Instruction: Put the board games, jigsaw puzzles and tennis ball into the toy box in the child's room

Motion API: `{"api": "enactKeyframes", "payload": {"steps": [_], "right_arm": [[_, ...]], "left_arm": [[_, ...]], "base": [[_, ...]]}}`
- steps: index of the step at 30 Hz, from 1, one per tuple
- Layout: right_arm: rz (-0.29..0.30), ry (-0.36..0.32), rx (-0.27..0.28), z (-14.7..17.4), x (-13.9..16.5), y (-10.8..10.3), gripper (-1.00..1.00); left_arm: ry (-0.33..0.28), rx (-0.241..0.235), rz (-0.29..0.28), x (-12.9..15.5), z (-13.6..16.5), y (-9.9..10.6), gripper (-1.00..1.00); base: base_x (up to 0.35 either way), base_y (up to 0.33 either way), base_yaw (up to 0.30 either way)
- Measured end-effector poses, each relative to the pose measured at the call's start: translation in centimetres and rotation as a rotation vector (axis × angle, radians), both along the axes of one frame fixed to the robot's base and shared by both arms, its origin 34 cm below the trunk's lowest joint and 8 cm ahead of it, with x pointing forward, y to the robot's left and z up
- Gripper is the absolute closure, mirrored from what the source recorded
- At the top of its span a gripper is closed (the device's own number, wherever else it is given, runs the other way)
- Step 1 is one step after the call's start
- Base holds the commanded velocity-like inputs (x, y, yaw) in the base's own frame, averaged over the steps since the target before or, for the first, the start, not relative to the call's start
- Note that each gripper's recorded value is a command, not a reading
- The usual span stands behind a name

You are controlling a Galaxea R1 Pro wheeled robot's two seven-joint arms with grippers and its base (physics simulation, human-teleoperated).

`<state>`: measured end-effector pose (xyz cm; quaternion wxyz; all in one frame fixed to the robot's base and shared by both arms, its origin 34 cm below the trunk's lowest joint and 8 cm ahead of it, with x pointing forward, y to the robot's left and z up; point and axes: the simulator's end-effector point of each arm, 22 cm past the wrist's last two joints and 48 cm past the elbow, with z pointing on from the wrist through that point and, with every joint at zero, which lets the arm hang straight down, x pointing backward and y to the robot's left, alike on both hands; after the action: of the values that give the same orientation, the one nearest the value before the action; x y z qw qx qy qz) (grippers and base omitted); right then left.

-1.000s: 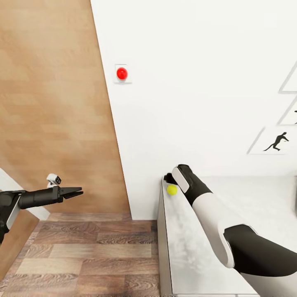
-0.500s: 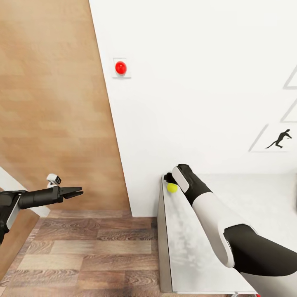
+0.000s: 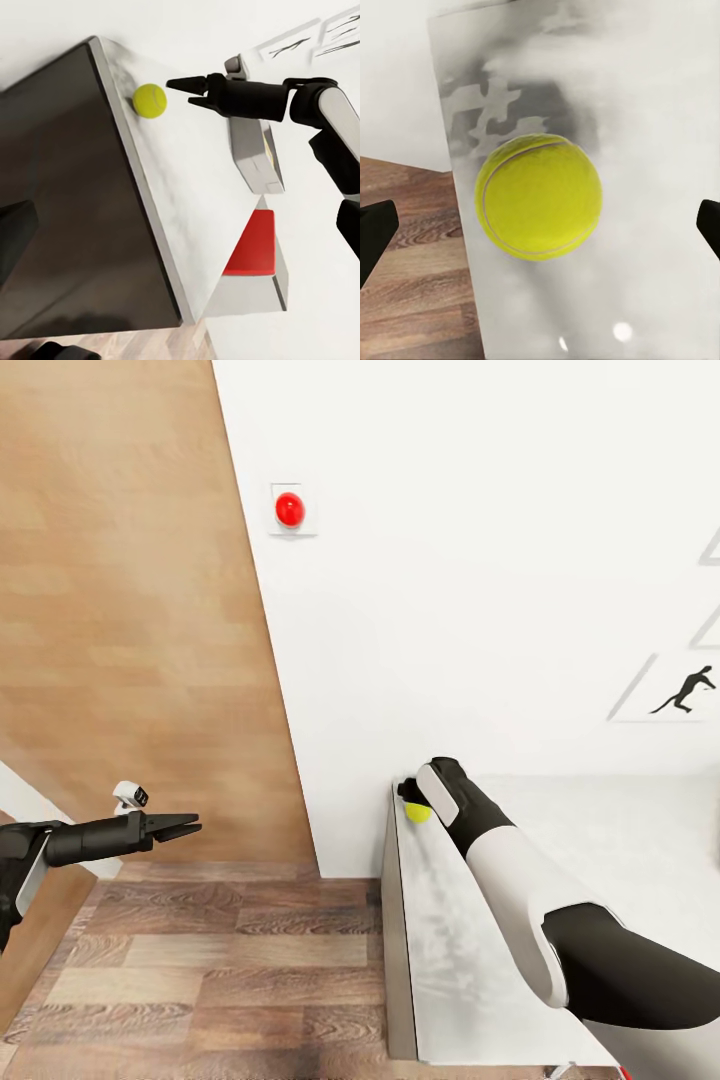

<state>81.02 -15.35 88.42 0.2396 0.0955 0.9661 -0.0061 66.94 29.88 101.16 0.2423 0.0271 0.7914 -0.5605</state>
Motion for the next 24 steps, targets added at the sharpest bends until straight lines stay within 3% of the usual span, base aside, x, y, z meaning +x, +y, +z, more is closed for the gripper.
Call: {"api": "enactKeyframes", "payload": {"steps": [24], "right_arm": [[0.002, 0.022, 0.000, -1.7, 0.5, 0.0, -1.00]], "left_arm": [[0.039, 0.000, 0.000, 0.0, -2.2, 0.0, -1.00]], "base": [[0.000, 0.000, 0.000]]}}
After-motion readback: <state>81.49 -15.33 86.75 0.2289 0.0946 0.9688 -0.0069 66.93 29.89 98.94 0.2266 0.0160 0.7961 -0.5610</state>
